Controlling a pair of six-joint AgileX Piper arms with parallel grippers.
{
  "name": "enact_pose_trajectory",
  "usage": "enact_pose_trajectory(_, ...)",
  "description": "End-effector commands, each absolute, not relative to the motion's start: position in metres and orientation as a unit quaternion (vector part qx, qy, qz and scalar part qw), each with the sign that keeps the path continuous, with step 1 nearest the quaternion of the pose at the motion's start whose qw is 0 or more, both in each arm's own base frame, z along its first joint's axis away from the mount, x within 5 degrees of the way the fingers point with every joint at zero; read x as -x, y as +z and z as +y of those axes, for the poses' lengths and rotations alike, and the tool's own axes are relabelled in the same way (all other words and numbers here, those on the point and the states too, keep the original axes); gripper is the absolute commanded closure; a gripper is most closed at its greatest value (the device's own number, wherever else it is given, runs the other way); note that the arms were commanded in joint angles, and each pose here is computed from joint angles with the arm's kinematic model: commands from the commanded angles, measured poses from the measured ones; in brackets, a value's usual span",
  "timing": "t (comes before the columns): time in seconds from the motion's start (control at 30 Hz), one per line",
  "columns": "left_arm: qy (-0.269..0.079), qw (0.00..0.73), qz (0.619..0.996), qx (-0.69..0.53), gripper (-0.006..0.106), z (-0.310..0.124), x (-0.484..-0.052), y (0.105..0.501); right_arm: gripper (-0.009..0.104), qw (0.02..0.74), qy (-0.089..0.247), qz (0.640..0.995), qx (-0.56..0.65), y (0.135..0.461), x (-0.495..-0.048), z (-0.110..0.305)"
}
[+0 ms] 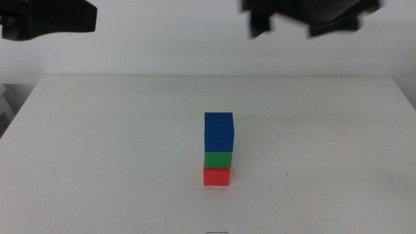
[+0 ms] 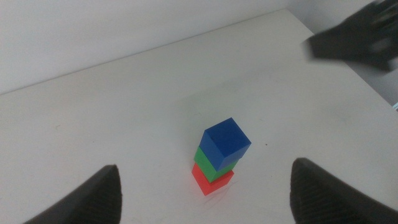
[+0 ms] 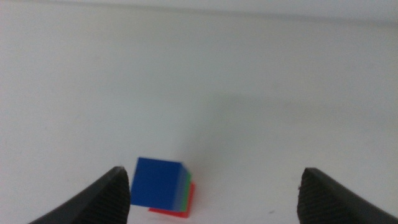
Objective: Stack red cubes first, then green, then blue cubes in a specific spot.
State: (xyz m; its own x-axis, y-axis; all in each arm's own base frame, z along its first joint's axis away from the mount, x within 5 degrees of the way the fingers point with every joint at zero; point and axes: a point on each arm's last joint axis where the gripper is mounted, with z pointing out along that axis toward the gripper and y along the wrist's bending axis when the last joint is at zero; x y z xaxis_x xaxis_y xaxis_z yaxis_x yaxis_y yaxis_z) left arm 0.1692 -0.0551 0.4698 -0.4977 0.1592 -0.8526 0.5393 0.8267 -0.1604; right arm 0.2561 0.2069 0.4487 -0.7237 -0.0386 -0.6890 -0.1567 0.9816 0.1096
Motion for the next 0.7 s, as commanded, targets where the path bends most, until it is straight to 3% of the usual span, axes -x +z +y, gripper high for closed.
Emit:
enact_pose_trajectory(0.0, -0.223, 0.493, 0.817, -0.200, 0.009, -0.057, -0.165, 0.483, 0.009, 0.411, 0.063, 0.908, 0.056, 0.487, -0.236, 0.164)
enact_pose_trajectory(0.17, -0.223, 0.493, 0.817, -0.200, 0.009, -0.057, -0.165, 0.483, 0.010, 0.457, 0.048, 0.884, 0.084, 0.517, -0.211, 0.122)
enact_pose_trajectory(0.33, -0.223, 0.493, 0.817, -0.200, 0.009, -0.057, -0.165, 0.483, 0.012, 0.507, 0.057, 0.858, 0.060, 0.544, -0.166, 0.072)
enact_pose_trajectory(0.47, -0.222, 0.494, 0.817, -0.200, 0.009, -0.057, -0.165, 0.483, 0.014, 0.509, 0.029, 0.859, 0.051, 0.529, -0.147, 0.042)
enact_pose_trajectory(0.57, -0.222, 0.493, 0.817, -0.200, 0.009, -0.057, -0.165, 0.483, 0.016, 0.531, 0.052, 0.845, 0.044, 0.515, -0.135, 0.030)
enact_pose_trajectory(0.67, -0.222, 0.493, 0.817, -0.200, 0.009, -0.057, -0.165, 0.483, 0.017, 0.558, 0.051, 0.828, 0.025, 0.501, -0.123, 0.019)
